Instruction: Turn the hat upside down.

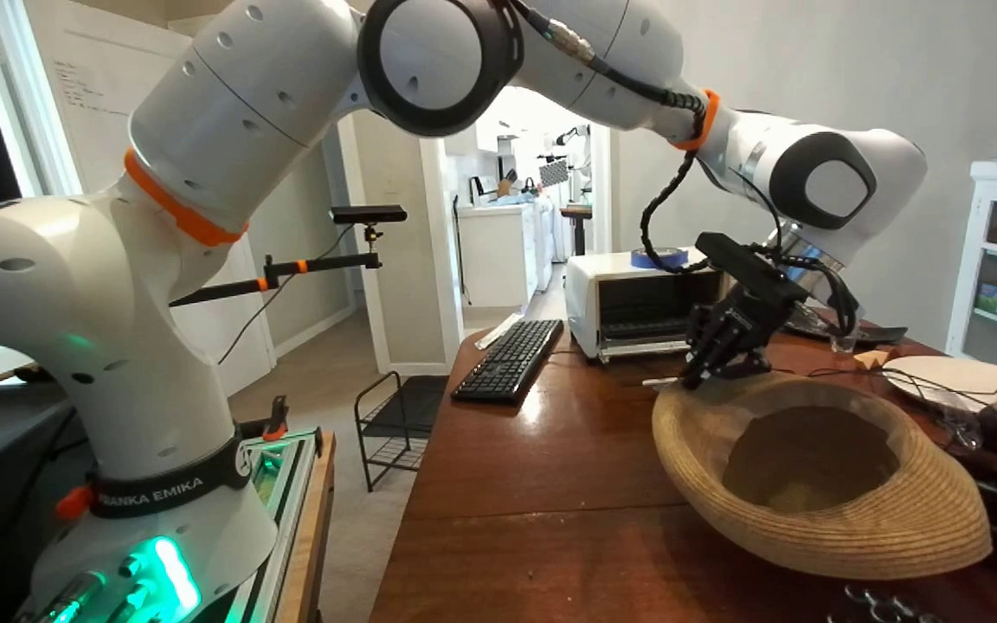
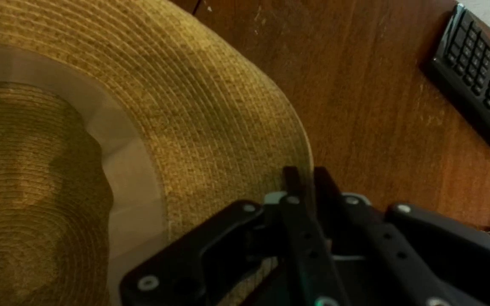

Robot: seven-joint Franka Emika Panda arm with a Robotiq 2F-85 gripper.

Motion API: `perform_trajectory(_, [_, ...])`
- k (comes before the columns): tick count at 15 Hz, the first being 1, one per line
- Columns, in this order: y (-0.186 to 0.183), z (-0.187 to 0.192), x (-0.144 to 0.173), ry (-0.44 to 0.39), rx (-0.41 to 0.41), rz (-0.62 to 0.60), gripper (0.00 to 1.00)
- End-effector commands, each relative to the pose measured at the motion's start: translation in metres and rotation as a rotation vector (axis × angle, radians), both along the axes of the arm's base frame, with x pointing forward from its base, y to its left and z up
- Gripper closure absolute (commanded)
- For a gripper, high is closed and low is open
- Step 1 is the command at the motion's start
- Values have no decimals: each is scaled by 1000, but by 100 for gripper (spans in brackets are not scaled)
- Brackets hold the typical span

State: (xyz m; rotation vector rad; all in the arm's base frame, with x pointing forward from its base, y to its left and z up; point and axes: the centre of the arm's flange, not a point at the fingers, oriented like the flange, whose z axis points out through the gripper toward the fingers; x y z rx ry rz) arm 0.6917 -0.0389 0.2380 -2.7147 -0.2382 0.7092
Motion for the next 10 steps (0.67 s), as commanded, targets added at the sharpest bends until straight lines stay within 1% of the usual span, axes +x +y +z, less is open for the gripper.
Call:
perform_trajectory(1, [-1, -3, 8, 36, 25, 3, 55])
perform_trajectory(3, [-3, -1, 4, 50, 23, 8, 41])
perform_trajectory(8, [12, 7, -15, 109, 23, 95, 1])
perform_trajectory(9, [5, 2, -10, 85, 25, 52, 20])
perform_trajectory(10, [8, 2, -11, 93, 28, 62, 11])
